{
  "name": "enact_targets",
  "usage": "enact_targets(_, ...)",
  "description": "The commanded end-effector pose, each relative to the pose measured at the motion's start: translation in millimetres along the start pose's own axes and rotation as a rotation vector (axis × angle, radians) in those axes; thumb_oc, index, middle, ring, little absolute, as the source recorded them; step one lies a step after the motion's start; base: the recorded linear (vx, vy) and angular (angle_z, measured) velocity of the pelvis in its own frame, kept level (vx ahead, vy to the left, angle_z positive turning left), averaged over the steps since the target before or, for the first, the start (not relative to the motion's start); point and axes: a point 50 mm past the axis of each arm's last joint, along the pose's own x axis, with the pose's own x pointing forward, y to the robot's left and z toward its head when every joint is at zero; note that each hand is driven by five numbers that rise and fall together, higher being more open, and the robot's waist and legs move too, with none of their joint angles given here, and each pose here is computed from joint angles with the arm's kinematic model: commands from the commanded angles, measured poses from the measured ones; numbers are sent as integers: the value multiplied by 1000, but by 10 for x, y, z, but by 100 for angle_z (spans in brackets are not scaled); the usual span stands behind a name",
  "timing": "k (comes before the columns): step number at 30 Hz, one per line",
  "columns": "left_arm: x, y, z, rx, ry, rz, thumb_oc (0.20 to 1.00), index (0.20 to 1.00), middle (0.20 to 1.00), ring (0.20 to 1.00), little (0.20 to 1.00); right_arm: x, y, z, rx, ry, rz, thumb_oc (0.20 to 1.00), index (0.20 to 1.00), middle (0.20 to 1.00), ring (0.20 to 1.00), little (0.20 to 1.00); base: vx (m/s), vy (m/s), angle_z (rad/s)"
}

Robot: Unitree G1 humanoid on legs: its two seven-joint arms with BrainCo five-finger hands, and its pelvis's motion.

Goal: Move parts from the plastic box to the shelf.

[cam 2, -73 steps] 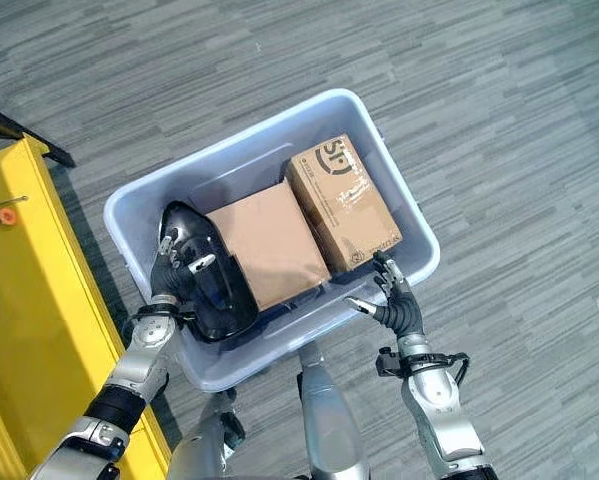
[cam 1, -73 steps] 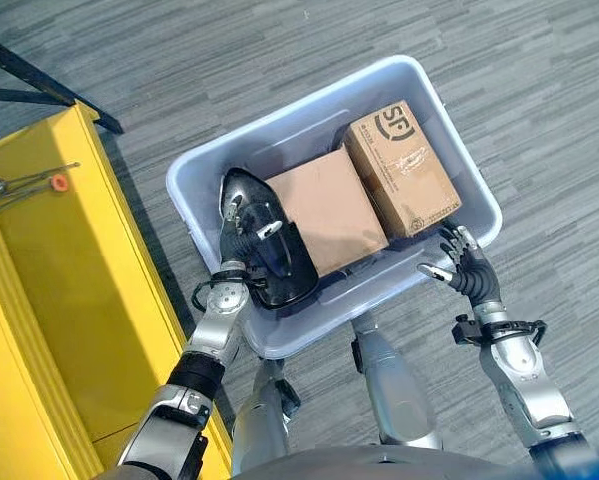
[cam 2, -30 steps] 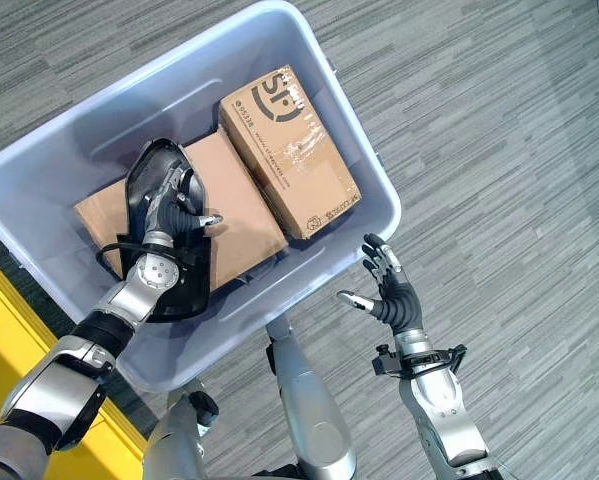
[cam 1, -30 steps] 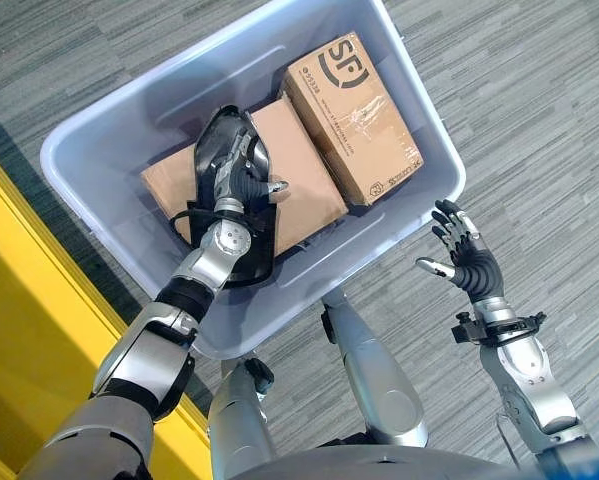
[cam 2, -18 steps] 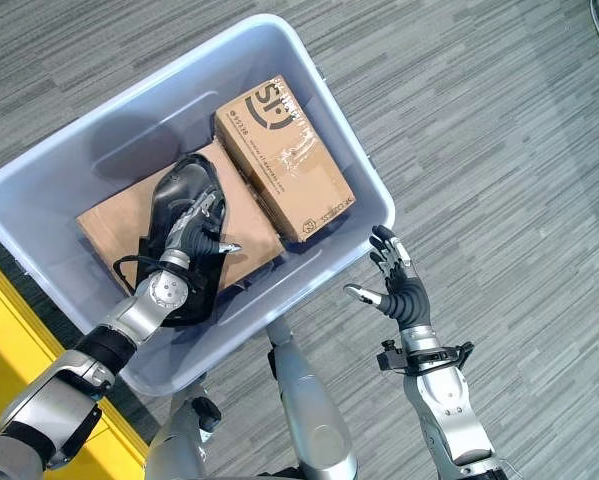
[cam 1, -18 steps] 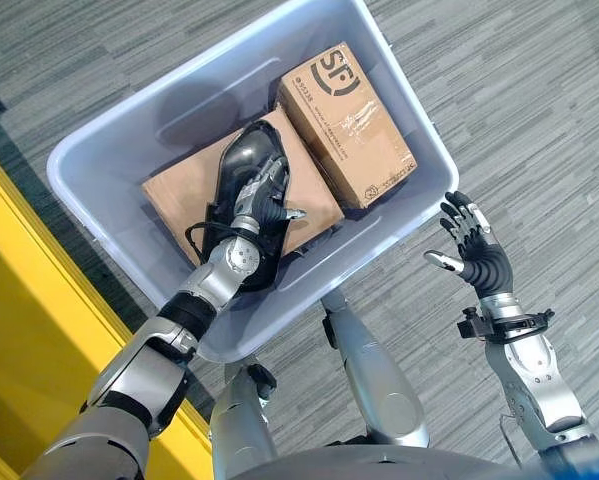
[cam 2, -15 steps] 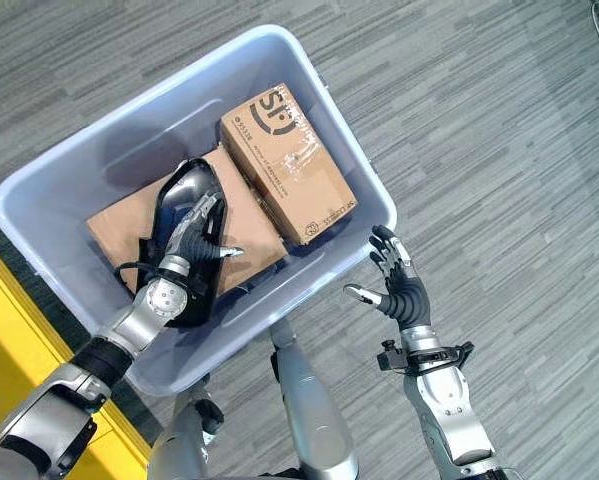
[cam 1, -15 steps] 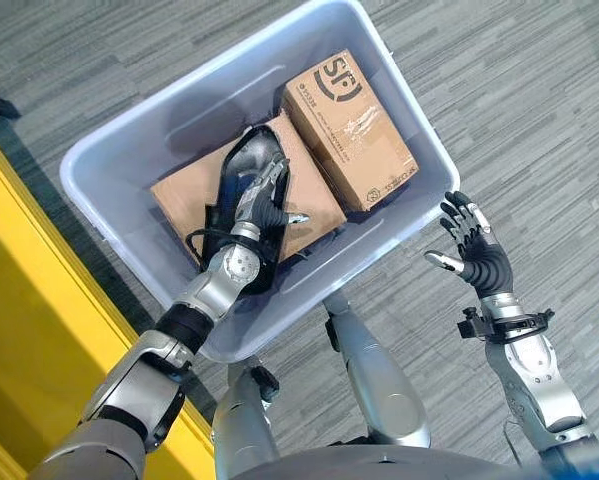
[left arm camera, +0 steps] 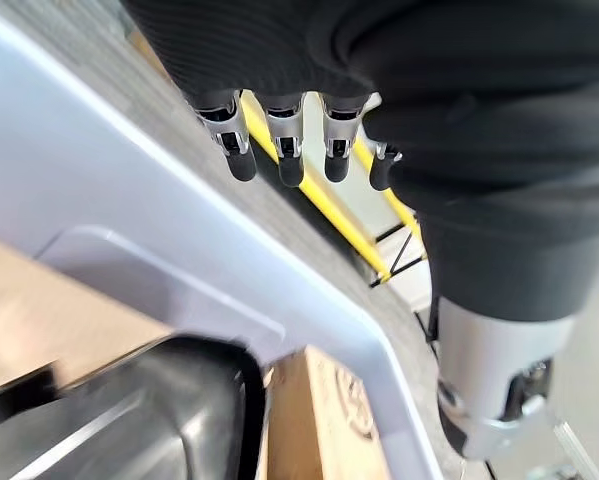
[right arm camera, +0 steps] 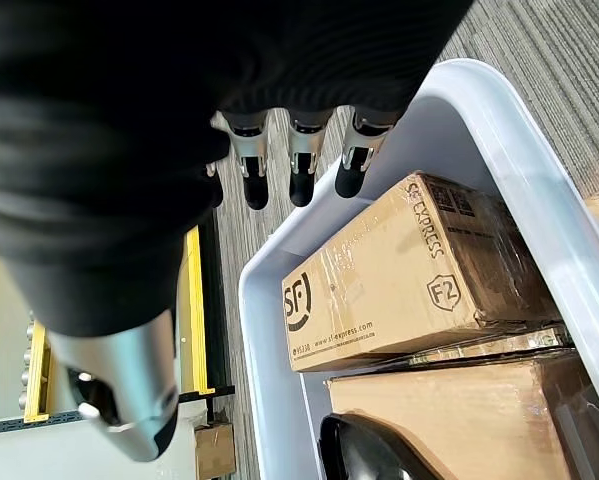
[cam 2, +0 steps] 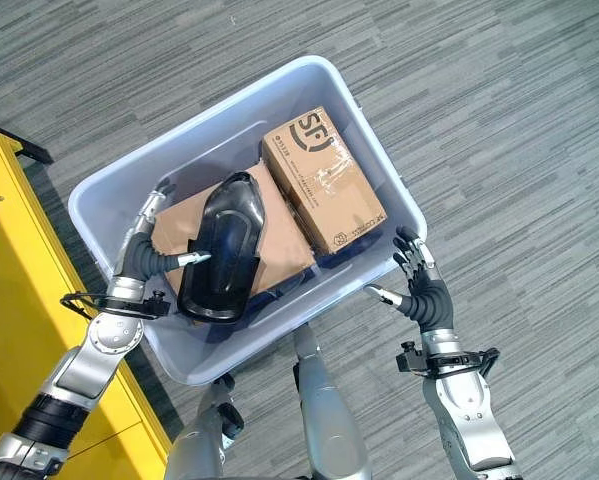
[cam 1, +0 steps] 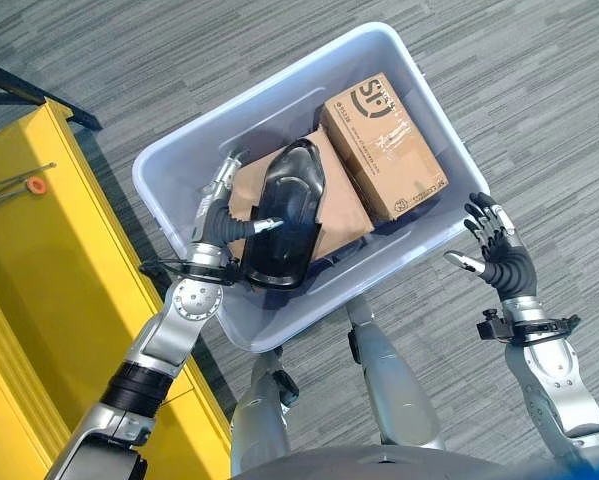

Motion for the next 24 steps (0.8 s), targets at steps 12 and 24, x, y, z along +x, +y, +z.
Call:
enact_targets(12,-56,-40,-106,7,54,96,1000,1000,1000,1000,1000,-60,-61,251,-55,-137,-53,1000,1000,1000,1000,1000,-1,0,0)
enact_targets(24,-242,-127,-431,40,243,105,1000,1000,1000,1000,1000,-58,-60,255,-78,-140,-63,1000,1000,1000,1000,1000,0,0,0)
